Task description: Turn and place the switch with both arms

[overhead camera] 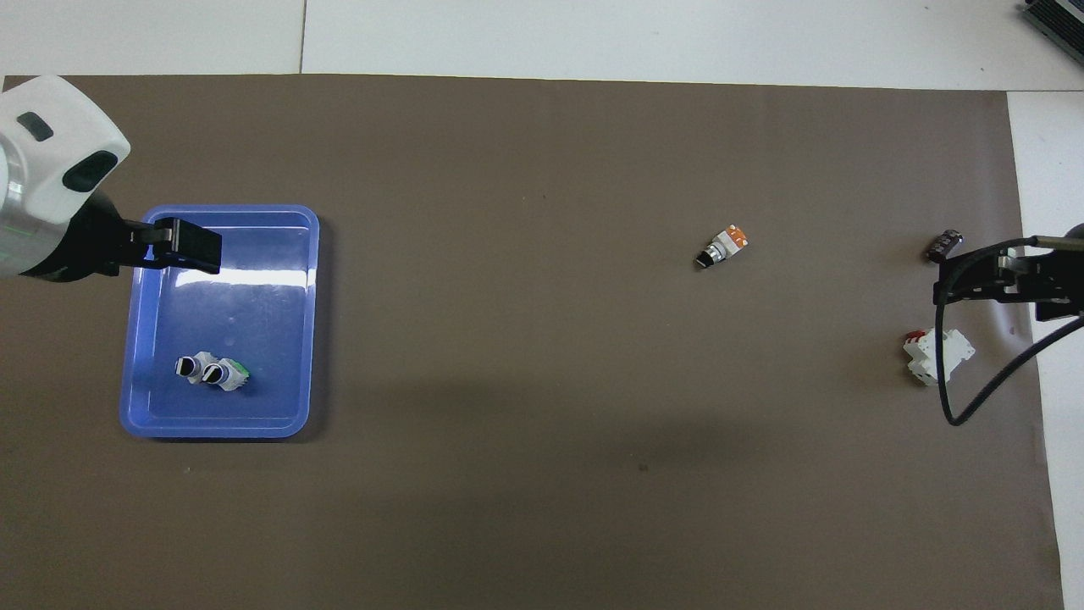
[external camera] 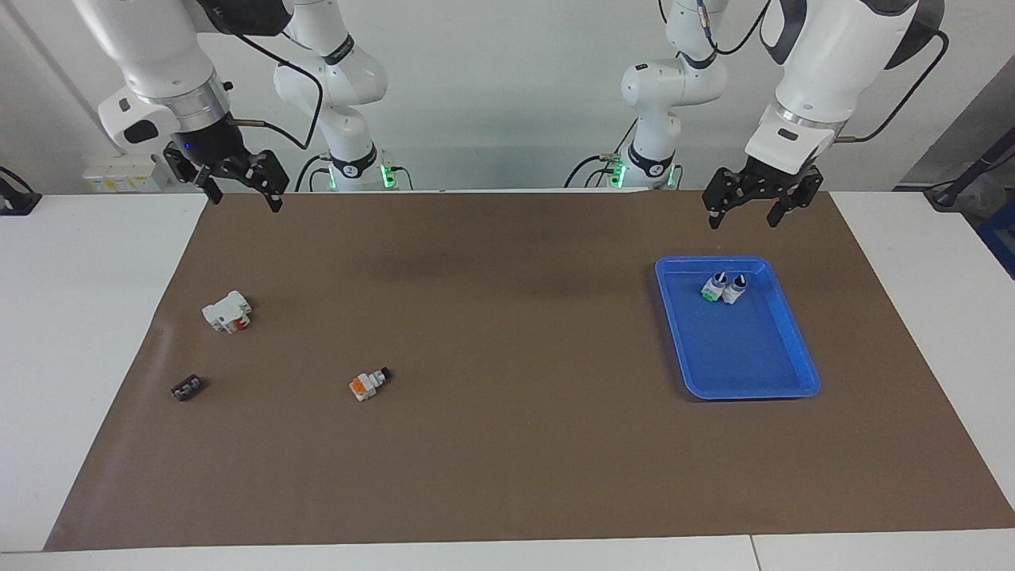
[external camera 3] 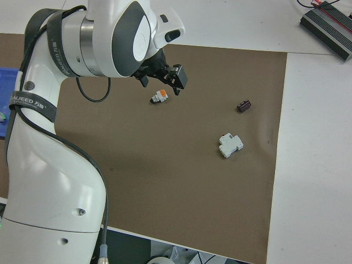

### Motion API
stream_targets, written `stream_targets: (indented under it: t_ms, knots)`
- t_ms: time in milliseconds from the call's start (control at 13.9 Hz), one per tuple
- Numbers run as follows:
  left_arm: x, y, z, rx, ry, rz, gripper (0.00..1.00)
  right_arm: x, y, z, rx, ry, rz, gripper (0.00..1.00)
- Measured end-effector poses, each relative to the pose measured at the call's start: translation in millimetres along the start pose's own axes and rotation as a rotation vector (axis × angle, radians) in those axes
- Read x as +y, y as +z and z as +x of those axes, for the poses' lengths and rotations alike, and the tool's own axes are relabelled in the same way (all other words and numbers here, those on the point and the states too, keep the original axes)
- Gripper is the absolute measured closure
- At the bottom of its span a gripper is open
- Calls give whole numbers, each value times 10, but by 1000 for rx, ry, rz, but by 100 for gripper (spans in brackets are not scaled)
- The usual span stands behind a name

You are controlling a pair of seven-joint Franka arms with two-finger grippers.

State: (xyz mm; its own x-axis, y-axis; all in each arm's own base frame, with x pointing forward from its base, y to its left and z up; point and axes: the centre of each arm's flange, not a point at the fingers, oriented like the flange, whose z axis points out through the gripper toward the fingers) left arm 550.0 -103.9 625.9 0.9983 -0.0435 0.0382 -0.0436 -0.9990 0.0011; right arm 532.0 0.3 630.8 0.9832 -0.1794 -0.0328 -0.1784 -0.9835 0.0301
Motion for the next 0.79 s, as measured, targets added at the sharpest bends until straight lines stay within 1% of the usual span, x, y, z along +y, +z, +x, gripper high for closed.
stream_targets:
  t_ms: [216, 791]
  knots:
    - [-1, -71, 6, 15, -1, -3, 0, 0, 0, 0, 0, 0, 0, 0]
    - [5, -72, 1, 11, -1, -9, 0, 0, 0, -1, -1, 0, 0, 0]
